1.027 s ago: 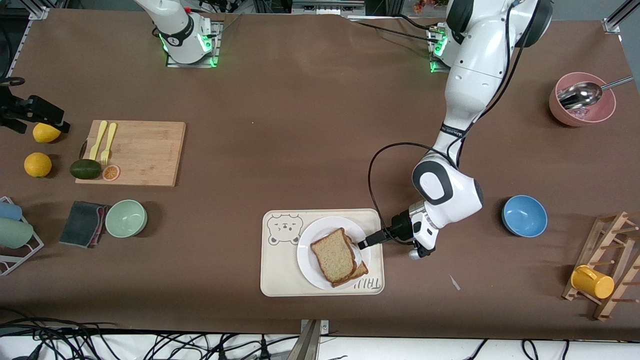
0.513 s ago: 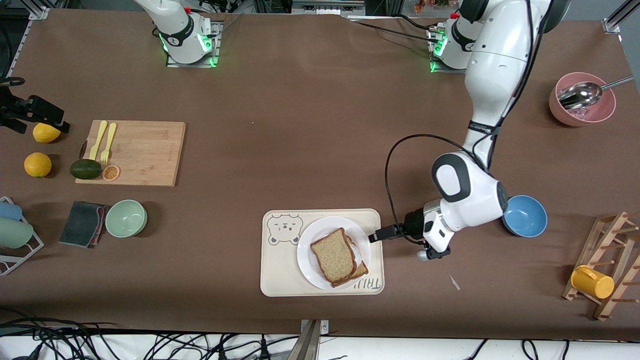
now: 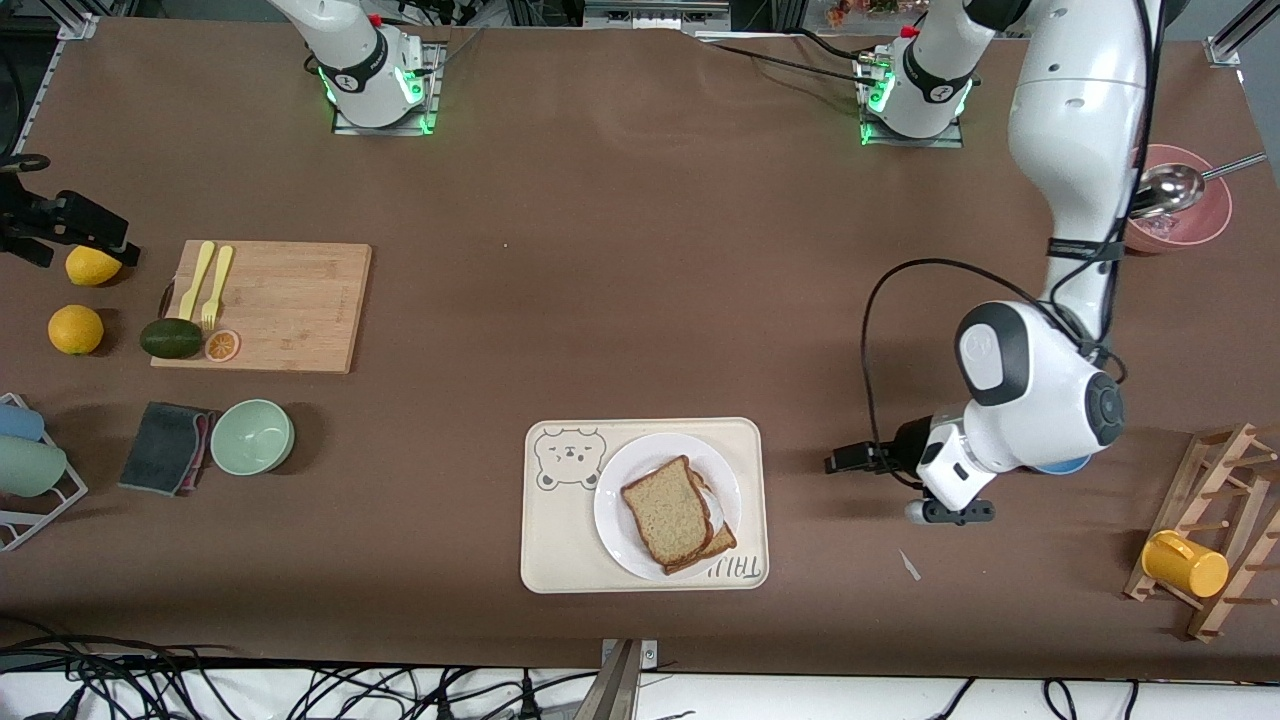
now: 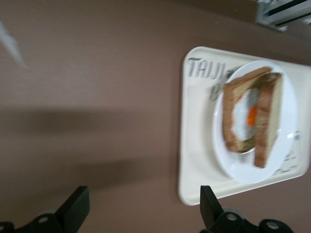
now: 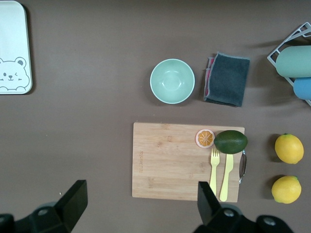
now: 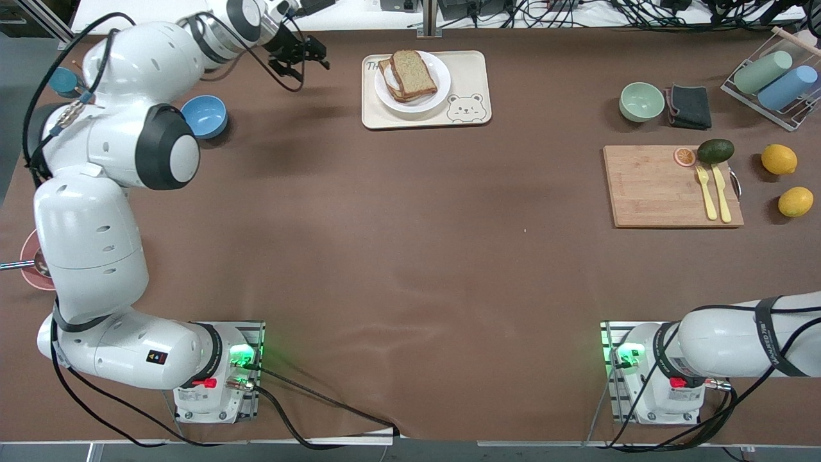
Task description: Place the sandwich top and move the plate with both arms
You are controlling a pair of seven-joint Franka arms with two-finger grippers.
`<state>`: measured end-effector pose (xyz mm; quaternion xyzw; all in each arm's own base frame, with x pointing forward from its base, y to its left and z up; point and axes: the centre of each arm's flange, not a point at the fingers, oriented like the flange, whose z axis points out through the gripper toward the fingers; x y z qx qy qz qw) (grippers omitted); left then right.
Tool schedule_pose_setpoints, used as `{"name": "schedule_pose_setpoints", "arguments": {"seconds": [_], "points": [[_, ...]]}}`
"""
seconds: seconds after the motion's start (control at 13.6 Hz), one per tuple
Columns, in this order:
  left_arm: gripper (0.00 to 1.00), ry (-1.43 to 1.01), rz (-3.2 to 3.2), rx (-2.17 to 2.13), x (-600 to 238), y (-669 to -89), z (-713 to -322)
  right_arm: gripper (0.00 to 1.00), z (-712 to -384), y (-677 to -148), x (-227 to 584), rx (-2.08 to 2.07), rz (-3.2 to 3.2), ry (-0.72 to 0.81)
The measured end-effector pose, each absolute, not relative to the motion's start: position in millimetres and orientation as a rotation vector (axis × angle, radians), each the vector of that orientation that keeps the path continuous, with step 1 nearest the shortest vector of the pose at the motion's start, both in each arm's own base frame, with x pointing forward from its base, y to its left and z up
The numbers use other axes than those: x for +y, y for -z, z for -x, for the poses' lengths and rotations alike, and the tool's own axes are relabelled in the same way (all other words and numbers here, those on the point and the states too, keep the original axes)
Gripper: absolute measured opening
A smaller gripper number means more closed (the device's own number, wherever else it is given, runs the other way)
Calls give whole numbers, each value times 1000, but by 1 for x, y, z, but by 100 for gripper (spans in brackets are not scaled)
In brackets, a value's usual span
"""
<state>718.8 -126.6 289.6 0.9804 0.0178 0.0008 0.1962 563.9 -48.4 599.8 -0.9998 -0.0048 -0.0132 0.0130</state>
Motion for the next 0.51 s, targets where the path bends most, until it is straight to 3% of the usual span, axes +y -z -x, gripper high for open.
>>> {"name": "schedule_pose_setpoints", "arguments": {"seconds": [0.51], "points": [[100,63,-3002,-40,-17,-438,-687,100,-564,-600,-48,-15,3115,40]]}}
